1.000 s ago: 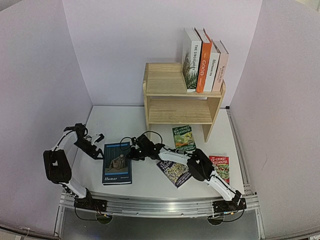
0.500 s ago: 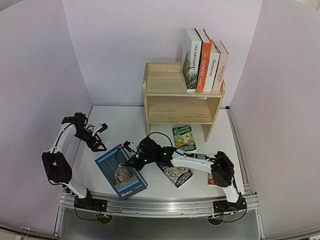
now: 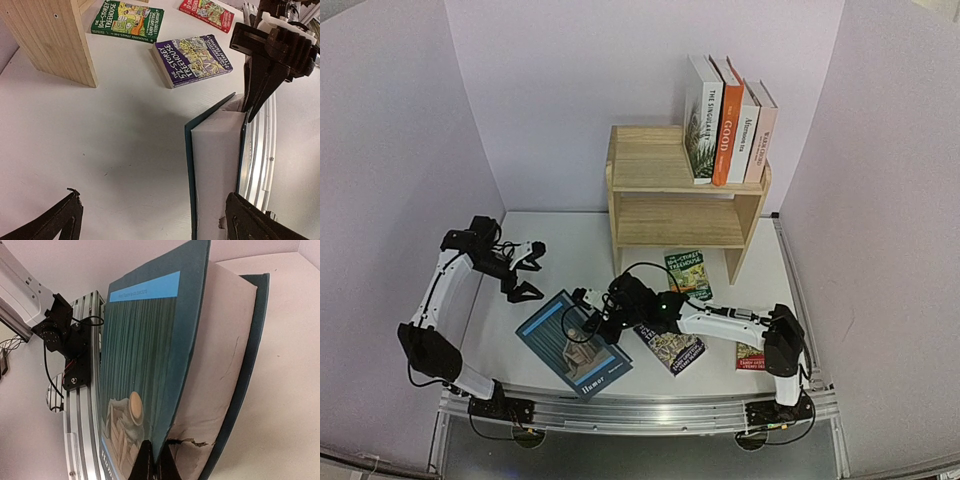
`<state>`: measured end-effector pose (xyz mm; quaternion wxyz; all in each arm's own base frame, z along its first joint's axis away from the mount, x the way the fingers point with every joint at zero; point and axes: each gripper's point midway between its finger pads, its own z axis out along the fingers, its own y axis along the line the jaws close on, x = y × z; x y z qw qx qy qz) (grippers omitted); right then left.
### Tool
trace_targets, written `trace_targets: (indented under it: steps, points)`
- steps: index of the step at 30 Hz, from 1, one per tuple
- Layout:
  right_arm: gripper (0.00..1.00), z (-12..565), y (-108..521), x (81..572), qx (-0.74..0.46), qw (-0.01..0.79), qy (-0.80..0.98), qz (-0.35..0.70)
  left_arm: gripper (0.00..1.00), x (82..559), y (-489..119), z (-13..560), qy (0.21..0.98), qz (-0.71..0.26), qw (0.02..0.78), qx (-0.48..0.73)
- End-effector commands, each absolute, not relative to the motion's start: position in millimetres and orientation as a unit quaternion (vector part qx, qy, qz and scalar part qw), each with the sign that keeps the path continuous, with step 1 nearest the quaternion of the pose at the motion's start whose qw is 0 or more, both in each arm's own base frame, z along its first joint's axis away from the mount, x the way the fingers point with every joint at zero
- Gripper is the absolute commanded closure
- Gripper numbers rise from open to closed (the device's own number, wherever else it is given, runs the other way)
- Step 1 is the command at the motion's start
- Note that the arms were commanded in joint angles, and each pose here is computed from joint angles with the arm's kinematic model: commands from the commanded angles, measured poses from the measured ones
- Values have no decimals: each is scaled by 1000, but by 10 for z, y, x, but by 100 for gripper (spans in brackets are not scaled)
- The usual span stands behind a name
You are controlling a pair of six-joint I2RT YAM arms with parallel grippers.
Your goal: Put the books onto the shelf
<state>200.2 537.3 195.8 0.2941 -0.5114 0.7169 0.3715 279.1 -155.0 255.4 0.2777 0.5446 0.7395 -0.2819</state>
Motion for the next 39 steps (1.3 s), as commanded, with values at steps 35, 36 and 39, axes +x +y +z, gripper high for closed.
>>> trace_targets:
  steps: [35,36,39]
  points:
    - [100,2922,5164,2037,-606,430,601,295,44,1483,-1911,2623,725,-415,129,535]
    - [100,2931,5166,2044,-606,431,601,295,49,1475,-1912,2613,725,-415,126,535]
    - [100,2974,5150,2103,-597,436,605,295,61,1461,-1913,2592,729,-415,120,531]
